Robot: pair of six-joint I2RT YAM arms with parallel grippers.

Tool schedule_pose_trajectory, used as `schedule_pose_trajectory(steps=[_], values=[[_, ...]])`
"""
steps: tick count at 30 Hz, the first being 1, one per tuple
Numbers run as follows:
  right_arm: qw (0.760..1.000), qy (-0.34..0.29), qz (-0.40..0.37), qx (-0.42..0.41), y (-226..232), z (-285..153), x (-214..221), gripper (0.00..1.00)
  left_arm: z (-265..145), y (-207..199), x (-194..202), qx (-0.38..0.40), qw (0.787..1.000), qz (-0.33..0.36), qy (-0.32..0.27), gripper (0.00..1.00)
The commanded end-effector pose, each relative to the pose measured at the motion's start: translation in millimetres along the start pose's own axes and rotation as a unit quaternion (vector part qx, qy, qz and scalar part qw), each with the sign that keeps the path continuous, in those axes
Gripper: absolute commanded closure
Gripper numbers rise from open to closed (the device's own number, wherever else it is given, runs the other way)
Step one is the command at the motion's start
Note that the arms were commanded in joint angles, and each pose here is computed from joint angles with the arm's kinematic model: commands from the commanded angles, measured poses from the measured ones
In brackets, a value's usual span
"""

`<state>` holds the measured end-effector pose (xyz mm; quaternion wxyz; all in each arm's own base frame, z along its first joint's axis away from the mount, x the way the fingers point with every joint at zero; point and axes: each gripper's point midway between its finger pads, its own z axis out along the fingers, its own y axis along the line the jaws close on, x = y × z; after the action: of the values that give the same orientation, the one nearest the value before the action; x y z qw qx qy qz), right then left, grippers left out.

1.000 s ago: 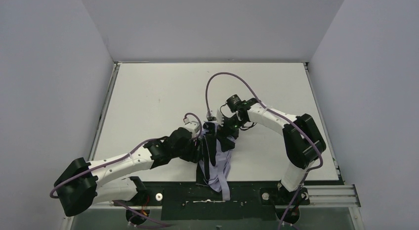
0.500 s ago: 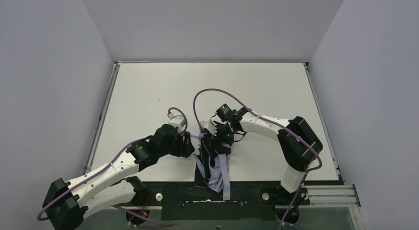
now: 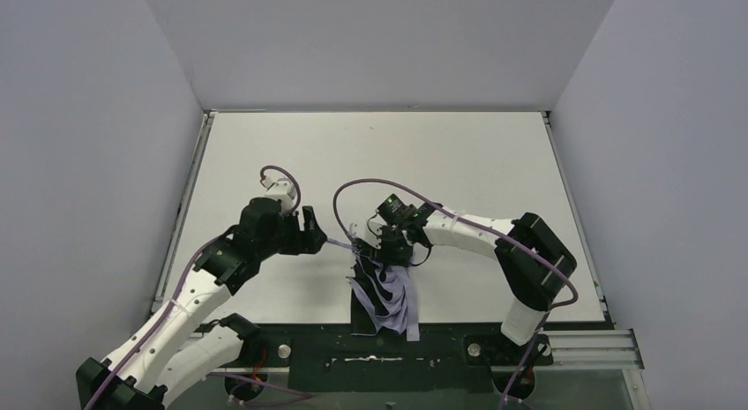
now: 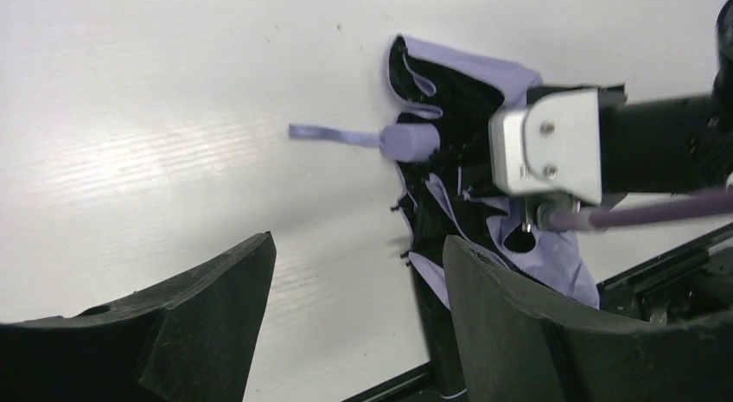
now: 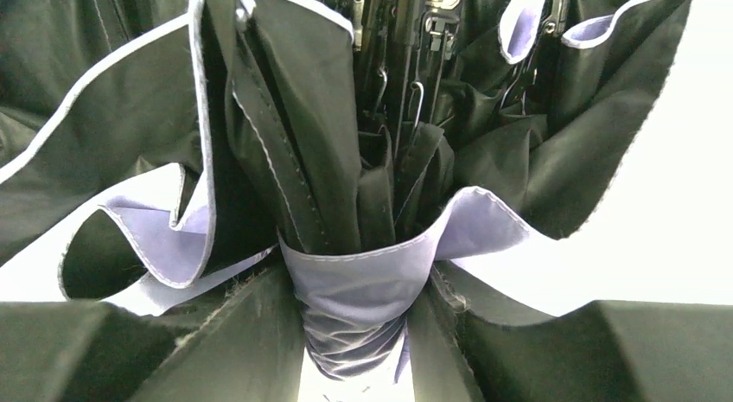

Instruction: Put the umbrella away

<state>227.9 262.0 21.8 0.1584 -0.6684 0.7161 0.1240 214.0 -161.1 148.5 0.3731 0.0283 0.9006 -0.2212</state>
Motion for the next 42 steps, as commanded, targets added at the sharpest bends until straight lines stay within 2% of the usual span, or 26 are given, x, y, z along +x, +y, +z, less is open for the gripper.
schedule_pose_trajectory(steps=[1, 8, 13, 15, 18, 22, 26, 30, 33, 38, 42], values=[[0.994, 0.018, -0.084, 0.06, -11.0, 18.0, 13.4, 0.72, -16.2, -5.8, -44.4, 0.015, 0.999, 0.027, -0.041, 0.31], [0.973, -0.031, -0.183, 0.135, -19.3, 10.0, 1.8, 0.79, -9.1, -6.6, -65.0, 0.028, 0.996, 0.075, -0.037, 0.29], [0.956, -0.051, -0.216, 0.19, -23.2, 1.2, -0.6, 0.82, 7.7, -14.3, -58.5, 0.059, 0.99, 0.118, 0.04, 0.25], [0.948, -0.067, -0.225, 0.216, -24.5, -3.3, -4.7, 0.82, 16.6, -19.5, -56.2, 0.077, 0.987, 0.126, 0.065, 0.21], [0.938, -0.072, -0.239, 0.24, -21.5, -5.1, -4.3, 0.83, 29.6, -32.9, -56.6, 0.116, 0.981, 0.13, 0.085, 0.13], [0.93, -0.062, -0.242, 0.268, -22.1, -6.5, 0.7, 0.83, 48.2, -48.4, -56.5, 0.162, 0.973, 0.126, 0.102, 0.11], [0.927, -0.067, -0.238, 0.283, -23.7, -11.0, -1.4, 0.83, 61.6, -60.0, -38.8, 0.192, 0.963, 0.137, 0.134, 0.09], [0.925, -0.074, -0.236, 0.289, -23.5, -15.6, -2.6, 0.83, 73.7, -59.9, -13.1, 0.177, 0.951, 0.198, 0.16, 0.08], [0.925, -0.077, -0.236, 0.287, -21.5, -15.5, -2.5, 0.83, 81.6, -61.6, 0.7, 0.204, 0.935, 0.235, 0.168, 0.07], [0.926, -0.081, -0.233, 0.284, -19.8, -14.1, -2.2, 0.83, 98.7, -72.2, 8.9, 0.251, 0.919, 0.244, 0.179, 0.07], [0.926, -0.084, -0.234, 0.284, -19.9, -15.4, -4.2, 0.83, 111.5, -70.9, 25.7, 0.268, 0.905, 0.238, 0.229, 0.06]])
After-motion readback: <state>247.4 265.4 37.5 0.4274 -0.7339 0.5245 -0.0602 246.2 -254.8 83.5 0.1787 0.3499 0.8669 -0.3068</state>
